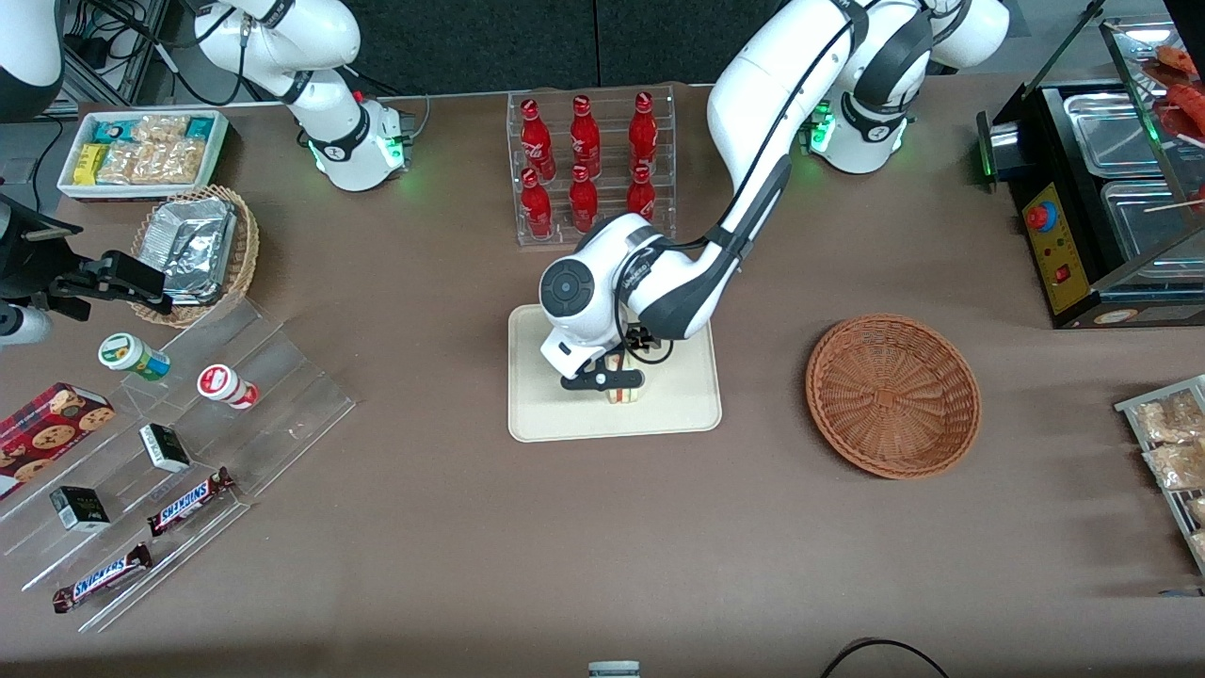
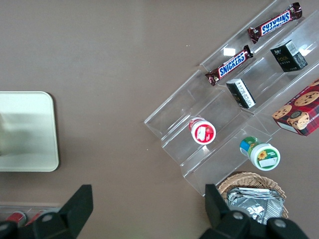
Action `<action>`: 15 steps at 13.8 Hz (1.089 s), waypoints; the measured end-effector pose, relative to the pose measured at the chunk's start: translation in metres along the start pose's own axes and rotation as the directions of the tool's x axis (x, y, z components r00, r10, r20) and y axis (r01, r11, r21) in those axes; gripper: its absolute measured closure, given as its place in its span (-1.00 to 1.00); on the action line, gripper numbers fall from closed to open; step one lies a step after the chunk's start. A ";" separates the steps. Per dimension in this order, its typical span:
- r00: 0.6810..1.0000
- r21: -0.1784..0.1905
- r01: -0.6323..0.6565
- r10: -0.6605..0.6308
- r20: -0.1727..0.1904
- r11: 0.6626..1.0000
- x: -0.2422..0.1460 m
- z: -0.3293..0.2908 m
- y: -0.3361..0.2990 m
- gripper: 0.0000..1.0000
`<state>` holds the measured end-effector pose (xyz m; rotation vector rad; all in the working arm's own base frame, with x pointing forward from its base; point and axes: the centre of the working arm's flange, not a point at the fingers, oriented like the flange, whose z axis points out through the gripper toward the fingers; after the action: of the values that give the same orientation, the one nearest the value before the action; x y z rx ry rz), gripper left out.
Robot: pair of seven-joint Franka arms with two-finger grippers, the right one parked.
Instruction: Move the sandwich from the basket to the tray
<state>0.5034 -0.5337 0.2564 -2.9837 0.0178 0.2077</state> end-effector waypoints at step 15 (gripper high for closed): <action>0.967 -0.025 0.249 -0.248 0.054 0.968 0.082 -0.130 -0.265 -1.00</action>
<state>0.6083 -0.2918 0.4116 -2.9725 -0.3666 0.2541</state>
